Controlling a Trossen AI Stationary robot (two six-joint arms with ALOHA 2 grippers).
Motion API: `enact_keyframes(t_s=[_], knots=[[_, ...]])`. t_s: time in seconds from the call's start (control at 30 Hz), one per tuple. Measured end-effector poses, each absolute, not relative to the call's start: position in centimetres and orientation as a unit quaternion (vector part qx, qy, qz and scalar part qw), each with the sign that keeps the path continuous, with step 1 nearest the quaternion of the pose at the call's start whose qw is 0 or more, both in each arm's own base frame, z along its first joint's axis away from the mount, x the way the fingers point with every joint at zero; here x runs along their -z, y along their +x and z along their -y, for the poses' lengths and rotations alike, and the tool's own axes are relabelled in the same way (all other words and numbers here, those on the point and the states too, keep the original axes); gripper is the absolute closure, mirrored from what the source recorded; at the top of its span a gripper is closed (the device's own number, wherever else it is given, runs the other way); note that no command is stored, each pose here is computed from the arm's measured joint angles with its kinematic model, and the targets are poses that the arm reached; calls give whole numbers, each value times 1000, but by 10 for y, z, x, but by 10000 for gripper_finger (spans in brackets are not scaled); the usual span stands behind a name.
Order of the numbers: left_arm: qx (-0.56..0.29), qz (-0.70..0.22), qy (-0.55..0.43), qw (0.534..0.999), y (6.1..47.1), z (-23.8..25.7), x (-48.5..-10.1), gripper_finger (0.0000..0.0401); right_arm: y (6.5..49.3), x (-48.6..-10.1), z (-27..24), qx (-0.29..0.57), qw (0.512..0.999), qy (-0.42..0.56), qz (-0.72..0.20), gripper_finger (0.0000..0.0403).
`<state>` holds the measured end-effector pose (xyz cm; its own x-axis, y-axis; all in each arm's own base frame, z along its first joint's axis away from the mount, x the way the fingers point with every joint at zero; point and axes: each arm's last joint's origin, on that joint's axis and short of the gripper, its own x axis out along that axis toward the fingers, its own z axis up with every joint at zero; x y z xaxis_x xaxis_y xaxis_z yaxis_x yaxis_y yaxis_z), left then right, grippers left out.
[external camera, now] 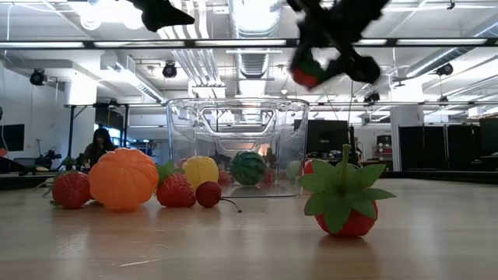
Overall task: Pick and placing Produce into tupperware
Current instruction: Put the strawberry into the transparent bin
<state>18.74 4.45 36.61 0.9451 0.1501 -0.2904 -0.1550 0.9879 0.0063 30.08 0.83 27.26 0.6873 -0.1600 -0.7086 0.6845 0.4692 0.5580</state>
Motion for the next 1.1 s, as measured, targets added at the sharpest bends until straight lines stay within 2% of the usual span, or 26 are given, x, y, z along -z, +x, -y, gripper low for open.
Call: enact_keyframes(t_s=[0.13,0.4,0.6,0.93,1.1], knots=[[-77,-161,-14,984,183,-43,-364,63,326,-276,1,238,815,422,-317,200],[-71,-178,-42,980,178,-41,-362,63,390,-249,1,174,800,423,-389,200],[-39,-195,-61,978,178,-37,-358,63,406,-249,2,171,783,425,-421,196],[-14,-238,-67,969,181,-30,-333,63,408,-256,-27,191,777,441,-406,113],[-19,-267,-136,954,183,-26,-313,63,408,-257,-33,185,779,438,-409,84]])
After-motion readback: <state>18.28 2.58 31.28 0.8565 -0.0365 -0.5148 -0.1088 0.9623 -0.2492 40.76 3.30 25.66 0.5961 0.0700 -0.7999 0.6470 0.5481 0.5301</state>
